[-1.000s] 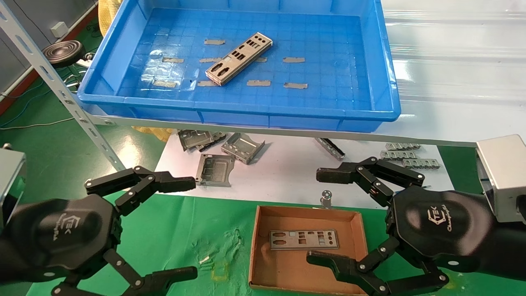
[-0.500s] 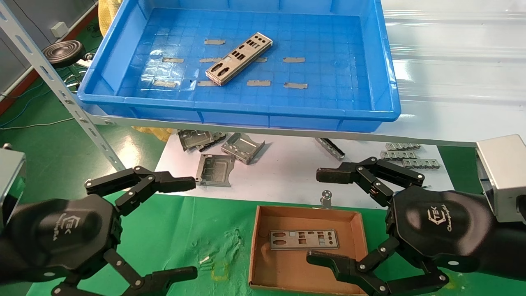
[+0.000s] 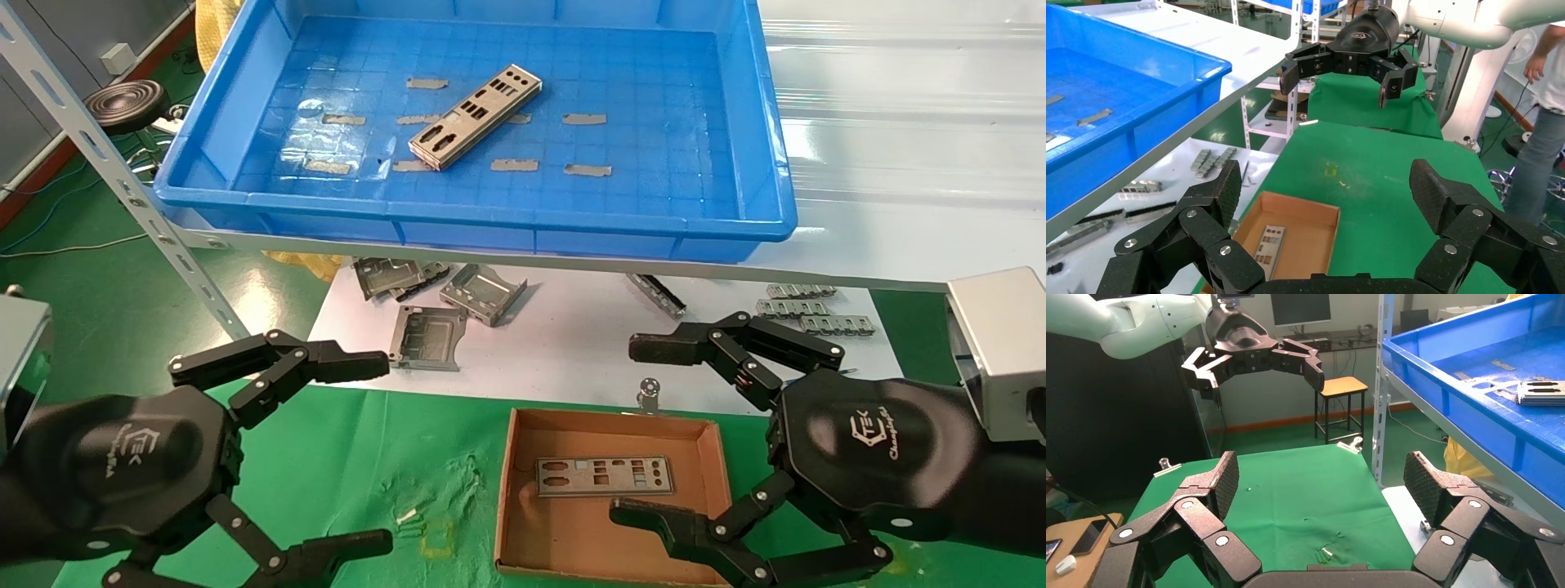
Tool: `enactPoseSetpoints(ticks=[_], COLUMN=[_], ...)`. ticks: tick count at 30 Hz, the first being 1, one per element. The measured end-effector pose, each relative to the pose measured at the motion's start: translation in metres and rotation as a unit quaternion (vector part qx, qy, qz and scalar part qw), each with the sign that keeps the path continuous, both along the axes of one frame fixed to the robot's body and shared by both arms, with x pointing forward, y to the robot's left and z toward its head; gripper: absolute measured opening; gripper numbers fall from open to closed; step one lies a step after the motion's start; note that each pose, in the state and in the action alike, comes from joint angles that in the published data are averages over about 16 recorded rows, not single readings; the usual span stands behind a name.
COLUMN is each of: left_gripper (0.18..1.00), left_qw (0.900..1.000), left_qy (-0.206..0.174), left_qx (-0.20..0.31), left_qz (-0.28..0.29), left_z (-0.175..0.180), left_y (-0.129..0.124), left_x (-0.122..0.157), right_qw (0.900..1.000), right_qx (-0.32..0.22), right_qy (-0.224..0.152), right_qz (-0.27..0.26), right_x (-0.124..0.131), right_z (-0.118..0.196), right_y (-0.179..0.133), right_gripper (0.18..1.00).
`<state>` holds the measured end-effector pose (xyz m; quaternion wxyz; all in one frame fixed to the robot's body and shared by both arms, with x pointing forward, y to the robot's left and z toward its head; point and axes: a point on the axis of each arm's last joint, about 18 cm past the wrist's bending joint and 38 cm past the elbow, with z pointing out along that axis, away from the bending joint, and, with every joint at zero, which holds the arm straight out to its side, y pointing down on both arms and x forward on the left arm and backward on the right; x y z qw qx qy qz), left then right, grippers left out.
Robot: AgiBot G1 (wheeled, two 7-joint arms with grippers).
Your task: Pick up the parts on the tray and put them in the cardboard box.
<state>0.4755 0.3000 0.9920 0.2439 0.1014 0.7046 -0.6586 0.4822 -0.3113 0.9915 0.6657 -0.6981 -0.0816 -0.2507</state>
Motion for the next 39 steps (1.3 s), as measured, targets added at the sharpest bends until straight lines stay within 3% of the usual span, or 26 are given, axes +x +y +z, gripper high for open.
enactPoseSetpoints(ticks=[39], left_gripper=[1.001], left_qw=[1.0000], left_qy=[0.000], left_qx=[0.000], left_qz=[0.000], left_z=[0.0000], left_y=[0.0000], left_x=[0.0000], right_qw=[1.000], right_qx=[0.000], right_qy=[0.000], right_qz=[0.000], right_x=[0.0000], right_z=[0.0000], right_y=[0.0000], right_gripper=[1.000])
